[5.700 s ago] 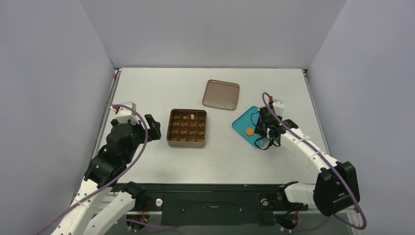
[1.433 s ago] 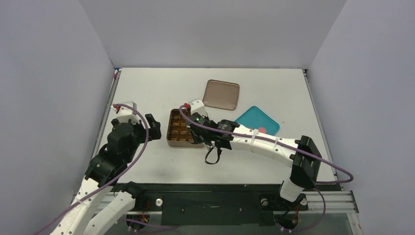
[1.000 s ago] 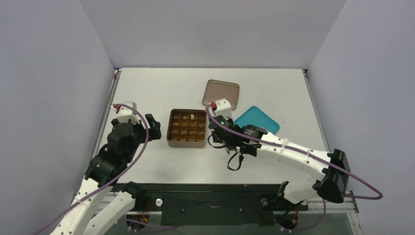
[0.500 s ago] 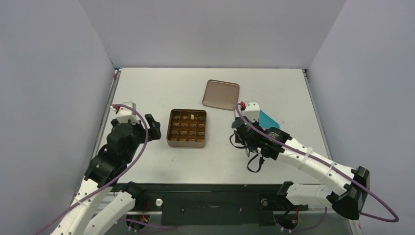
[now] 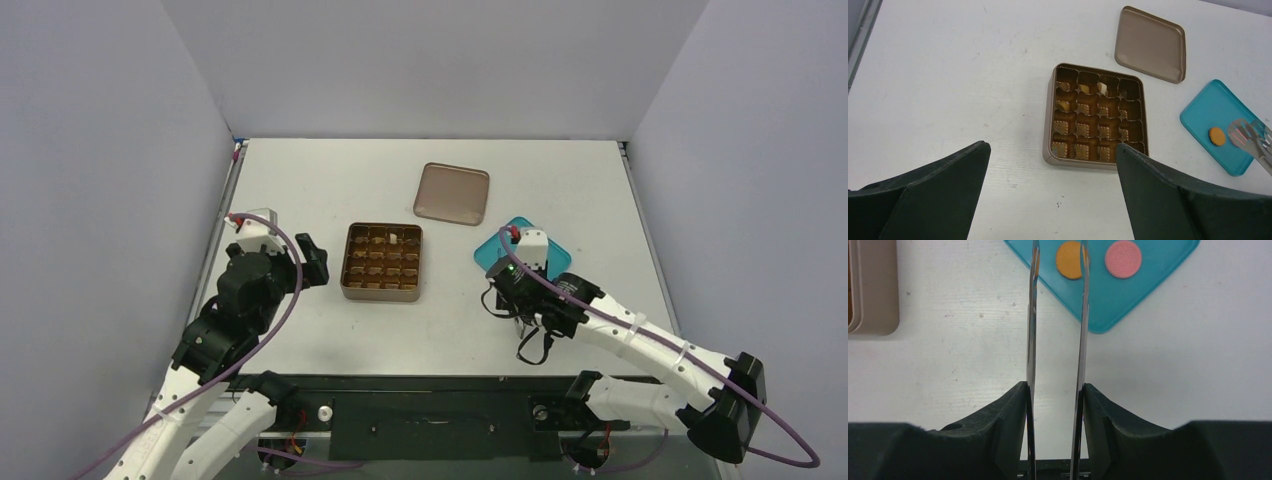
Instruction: Pack the cookies
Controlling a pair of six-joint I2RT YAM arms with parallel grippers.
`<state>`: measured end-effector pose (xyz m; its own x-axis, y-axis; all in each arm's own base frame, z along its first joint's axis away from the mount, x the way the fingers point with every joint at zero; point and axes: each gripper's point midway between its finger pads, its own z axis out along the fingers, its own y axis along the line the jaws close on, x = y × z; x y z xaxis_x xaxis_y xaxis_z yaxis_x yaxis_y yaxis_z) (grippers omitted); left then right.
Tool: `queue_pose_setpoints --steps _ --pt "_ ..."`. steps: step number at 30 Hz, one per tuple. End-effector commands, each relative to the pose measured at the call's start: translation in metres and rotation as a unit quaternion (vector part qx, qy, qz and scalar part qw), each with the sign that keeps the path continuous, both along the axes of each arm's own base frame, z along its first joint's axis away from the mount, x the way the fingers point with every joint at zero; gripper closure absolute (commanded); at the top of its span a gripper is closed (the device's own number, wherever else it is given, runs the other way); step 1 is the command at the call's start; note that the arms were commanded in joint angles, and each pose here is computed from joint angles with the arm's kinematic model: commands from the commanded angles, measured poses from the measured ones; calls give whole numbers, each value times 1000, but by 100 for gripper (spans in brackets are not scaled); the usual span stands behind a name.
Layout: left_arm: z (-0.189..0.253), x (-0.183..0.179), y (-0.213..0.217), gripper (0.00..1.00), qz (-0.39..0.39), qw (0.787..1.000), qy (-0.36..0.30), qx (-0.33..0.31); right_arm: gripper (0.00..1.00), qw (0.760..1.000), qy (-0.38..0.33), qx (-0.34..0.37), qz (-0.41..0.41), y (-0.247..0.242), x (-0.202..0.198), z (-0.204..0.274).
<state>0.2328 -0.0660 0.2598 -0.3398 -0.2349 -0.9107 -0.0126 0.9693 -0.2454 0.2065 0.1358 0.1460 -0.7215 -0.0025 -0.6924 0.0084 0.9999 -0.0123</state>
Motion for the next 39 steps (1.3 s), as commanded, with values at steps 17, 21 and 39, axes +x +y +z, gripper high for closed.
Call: queue_pose_setpoints --steps 17,21,39 --pt "15 4 -5 3 -7 999 -28 -17 57 997 3 50 -64 -6 0 -27" --pt "15 4 -5 3 -7 999 -28 -16 57 996 4 50 -72 -9 3 -32" --pt "14 5 -4 3 -5 1000 -26 -15 57 995 16 55 -80 -10 9 -51"
